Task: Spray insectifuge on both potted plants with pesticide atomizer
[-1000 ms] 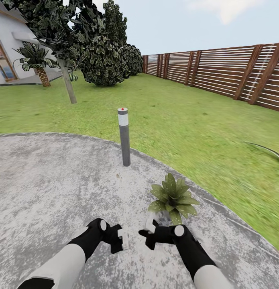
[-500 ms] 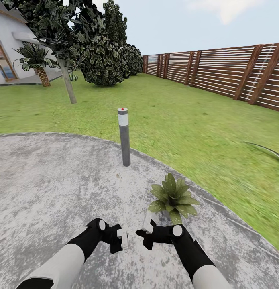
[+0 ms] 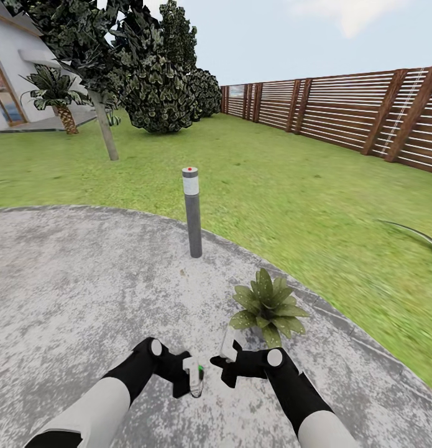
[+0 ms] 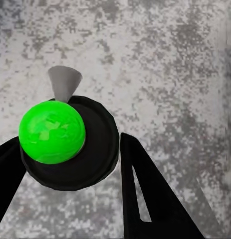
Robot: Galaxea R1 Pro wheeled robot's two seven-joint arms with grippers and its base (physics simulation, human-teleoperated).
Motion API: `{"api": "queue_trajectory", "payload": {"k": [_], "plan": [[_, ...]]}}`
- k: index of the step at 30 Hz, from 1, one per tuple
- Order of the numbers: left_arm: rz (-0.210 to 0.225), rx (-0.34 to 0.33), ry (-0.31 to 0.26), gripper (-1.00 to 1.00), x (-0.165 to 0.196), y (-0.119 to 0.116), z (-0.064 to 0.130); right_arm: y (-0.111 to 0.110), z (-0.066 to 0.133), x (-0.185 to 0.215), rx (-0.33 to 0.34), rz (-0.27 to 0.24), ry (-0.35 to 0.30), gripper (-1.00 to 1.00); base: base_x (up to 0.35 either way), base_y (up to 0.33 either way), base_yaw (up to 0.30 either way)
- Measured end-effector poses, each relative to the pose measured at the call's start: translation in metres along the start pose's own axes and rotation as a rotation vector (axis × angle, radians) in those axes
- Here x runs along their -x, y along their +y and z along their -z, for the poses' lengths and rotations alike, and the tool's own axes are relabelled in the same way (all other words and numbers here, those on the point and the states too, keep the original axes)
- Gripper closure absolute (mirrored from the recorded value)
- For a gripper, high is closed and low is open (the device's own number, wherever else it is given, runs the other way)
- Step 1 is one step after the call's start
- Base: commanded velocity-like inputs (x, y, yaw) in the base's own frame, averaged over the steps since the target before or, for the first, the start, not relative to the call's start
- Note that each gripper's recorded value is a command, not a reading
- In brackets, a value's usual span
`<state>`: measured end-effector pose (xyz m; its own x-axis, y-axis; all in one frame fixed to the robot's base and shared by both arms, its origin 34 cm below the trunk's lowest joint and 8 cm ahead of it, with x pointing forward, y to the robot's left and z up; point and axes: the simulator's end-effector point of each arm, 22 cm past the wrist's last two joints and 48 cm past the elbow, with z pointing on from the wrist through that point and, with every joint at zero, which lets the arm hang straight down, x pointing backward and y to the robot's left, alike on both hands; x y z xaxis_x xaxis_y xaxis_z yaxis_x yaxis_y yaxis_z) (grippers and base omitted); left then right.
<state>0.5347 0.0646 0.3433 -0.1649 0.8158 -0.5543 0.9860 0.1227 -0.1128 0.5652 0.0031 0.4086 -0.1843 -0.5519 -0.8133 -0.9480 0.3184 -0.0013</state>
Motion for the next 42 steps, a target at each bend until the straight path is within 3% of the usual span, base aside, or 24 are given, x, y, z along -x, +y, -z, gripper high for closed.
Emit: {"api": "queue_trajectory", "payload": {"k": [5,24,29,42], "plan": [[0.009,-0.035,-0.059,1.0,0.015,-0.006,0.003,0.0,0.0,0.0,0.0,0.0,0.0,1.0,0.0,0.0,0.0],[0.008,-0.035,-0.076,1.0,0.025,-0.005,0.002,0.001,0.0,-0.001,0.001,-0.003,0.001,1.0,0.0,0.0,0.0],[0.044,-0.026,-0.146,1.0,0.04,-0.002,0.004,0.001,0.0,-0.002,0.002,-0.004,0.002,1.0,0.0,0.0,0.0],[0.048,-0.024,-0.137,1.0,0.034,-0.001,0.005,0.001,-0.001,-0.001,0.001,-0.004,0.002,1.0,0.0,0.0,0.0]]}}
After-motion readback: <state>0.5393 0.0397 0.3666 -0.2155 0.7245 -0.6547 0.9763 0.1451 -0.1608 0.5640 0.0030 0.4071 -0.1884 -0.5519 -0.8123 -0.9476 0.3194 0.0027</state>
